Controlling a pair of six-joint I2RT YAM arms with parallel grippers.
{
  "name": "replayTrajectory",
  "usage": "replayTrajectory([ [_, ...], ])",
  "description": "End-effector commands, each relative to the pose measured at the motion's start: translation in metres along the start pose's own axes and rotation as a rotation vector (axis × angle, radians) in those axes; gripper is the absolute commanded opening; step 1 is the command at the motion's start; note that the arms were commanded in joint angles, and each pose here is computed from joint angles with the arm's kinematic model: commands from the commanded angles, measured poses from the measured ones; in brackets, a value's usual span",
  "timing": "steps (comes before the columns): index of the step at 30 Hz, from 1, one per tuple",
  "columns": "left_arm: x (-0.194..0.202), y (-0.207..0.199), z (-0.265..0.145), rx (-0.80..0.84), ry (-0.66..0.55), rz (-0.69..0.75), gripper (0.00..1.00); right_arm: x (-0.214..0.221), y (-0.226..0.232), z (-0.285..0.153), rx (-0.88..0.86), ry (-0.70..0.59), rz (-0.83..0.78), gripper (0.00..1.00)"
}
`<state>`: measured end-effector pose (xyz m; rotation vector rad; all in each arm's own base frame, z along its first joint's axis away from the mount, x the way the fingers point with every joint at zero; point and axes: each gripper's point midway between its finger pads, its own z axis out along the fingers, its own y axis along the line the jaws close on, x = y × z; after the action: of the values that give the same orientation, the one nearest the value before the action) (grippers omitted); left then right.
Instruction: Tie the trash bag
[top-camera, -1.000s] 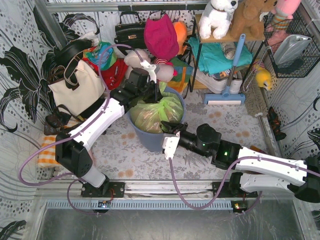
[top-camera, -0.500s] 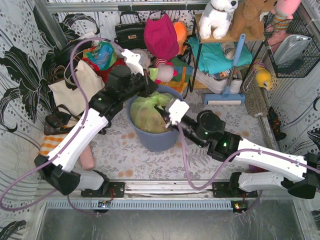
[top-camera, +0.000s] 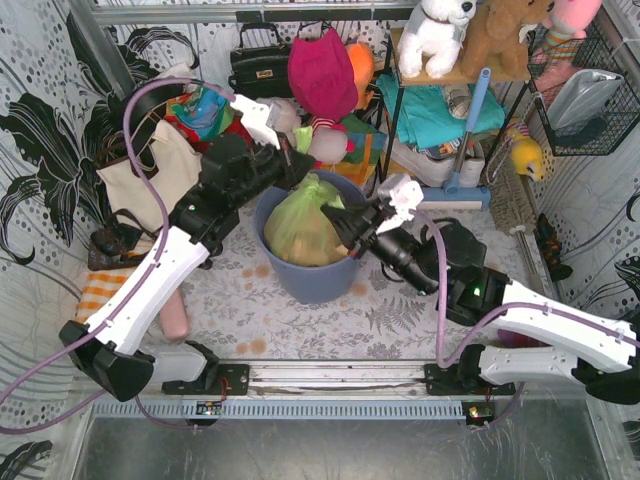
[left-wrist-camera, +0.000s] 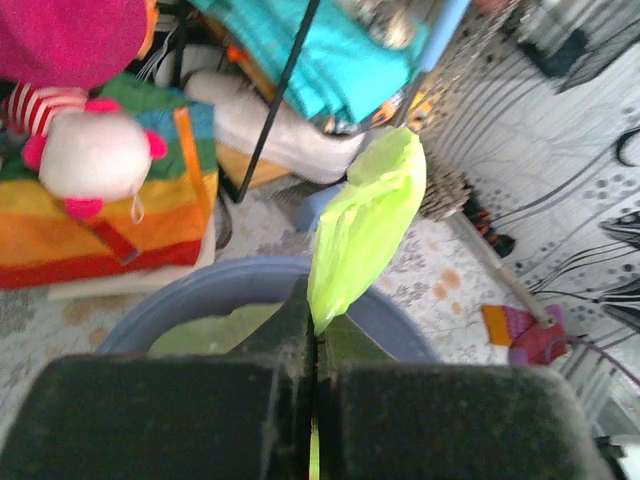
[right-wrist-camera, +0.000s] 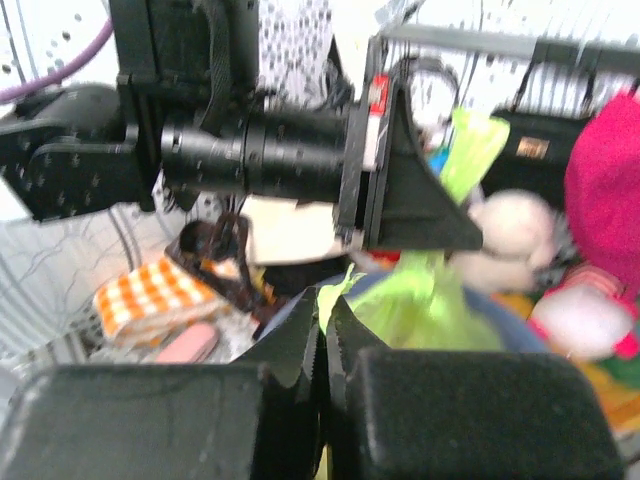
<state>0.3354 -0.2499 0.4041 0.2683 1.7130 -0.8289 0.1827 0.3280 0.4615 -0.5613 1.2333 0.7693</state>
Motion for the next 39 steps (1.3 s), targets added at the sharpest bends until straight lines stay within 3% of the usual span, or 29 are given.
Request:
replayTrajectory([
  [1, 0.028, 0.039, 0.015, -0.122, -0.007, 0.04, 0.0, 0.058, 0.002, -0.03, -0.003, 0.104, 0.163, 0.0],
  [7, 0.039, 0.07, 0.024, -0.268, 0.028, 0.054, 0.0, 0.064, 0.009, -0.04, -0.035, 0.102, 0.248, 0.0],
  [15, -0.033, 0.029, 0.016, -0.144, -0.119, 0.115, 0.0, -0.004, 0.027, -0.031, -0.166, -0.021, 0.21, 0.0],
  [20, -0.011, 0.025, 0.015, -0.085, -0.106, 0.096, 0.0, 0.029, 0.022, -0.039, -0.128, 0.074, 0.226, 0.0],
  [26, 0.049, 0.066, 0.019, -0.218, 0.001, 0.057, 0.0, 0.103, 0.01, -0.07, -0.028, 0.249, 0.317, 0.0],
  [30, 0.067, 0.096, 0.018, -0.362, 0.06, 0.045, 0.0, 0.119, 0.01, -0.081, -0.02, 0.297, 0.352, 0.0],
  [34, 0.049, 0.102, 0.019, -0.419, 0.034, 0.059, 0.0, 0.111, 0.014, -0.081, -0.048, 0.295, 0.345, 0.0],
  [39, 0.003, 0.065, 0.02, -0.276, -0.057, 0.076, 0.0, 0.067, 0.02, -0.068, -0.096, 0.217, 0.345, 0.0],
])
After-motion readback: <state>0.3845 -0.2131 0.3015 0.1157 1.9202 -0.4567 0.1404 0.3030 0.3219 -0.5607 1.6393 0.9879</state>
